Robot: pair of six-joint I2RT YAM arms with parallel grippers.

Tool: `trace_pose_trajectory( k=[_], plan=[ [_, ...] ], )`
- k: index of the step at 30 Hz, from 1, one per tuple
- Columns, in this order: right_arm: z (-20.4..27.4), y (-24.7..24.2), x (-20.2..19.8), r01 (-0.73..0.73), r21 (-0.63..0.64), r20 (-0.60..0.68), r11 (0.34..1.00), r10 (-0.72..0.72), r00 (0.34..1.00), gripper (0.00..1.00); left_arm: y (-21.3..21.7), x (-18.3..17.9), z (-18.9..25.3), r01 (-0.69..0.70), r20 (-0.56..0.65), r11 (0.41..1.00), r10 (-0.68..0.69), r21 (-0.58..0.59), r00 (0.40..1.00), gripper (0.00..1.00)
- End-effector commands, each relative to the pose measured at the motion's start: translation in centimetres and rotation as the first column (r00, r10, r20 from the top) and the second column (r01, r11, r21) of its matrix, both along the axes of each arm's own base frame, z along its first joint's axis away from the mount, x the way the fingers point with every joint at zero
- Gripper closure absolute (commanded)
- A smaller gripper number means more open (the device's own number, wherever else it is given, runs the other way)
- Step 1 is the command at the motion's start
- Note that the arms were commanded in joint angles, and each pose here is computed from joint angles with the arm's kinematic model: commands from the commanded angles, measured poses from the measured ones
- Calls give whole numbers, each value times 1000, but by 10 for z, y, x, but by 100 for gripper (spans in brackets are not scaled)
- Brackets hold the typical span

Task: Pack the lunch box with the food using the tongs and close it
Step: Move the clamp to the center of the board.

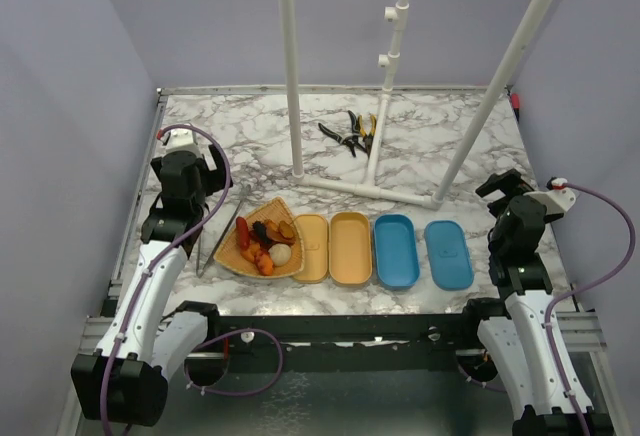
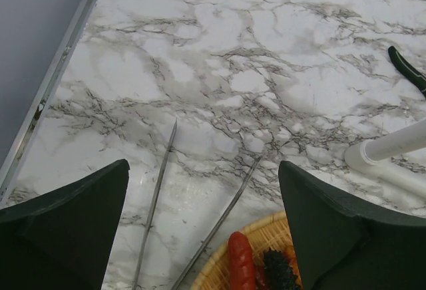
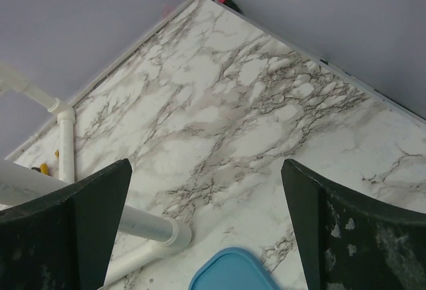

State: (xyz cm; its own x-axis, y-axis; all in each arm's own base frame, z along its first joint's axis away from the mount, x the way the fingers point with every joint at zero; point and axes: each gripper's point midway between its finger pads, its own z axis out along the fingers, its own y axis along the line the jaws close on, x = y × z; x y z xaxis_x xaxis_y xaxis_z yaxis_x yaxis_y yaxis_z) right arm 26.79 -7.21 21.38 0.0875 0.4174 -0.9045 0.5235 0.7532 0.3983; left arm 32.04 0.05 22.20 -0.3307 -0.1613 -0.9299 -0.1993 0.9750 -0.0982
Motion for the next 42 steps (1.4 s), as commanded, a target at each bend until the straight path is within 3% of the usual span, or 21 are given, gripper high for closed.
trace_pose_trajectory(
  k=[1, 8, 12, 17, 23, 38, 42],
  plan=[
    [4, -2, 0, 15, 8, -5, 1000, -15, 1000, 0, 9, -1, -2, -33, -32, 999, 34, 35, 999, 5],
    [2, -1, 2, 7, 3, -12, 1000, -7, 1000, 0, 8, -1, -20, -18, -89, 998, 23, 54, 996, 5],
    [-1, 1, 3, -11, -2, -20, 1000, 11, 1000, 0, 9, -2, -48, -3, -202, 997, 19, 79, 979, 1],
    [-5, 3, 5, -23, -1, -36, 1000, 23, 999, 0, -4, 4, -86, 84, -346, 996, -67, 34, 936, 1],
    [-5, 8, 8, -50, 3, -28, 999, 50, 998, 0, -18, 6, -110, 165, -421, 986, -156, -15, 894, 4],
    [-3, 12, 13, -77, 12, -21, 997, 77, 997, 0, -33, 15, -150, 211, -536, 974, -223, -83, 814, 28],
    [-3, 14, 15, -86, 15, -17, 996, 86, 996, 0, -35, 16, -157, 216, -554, 972, -231, -94, 800, 41]
  ],
)
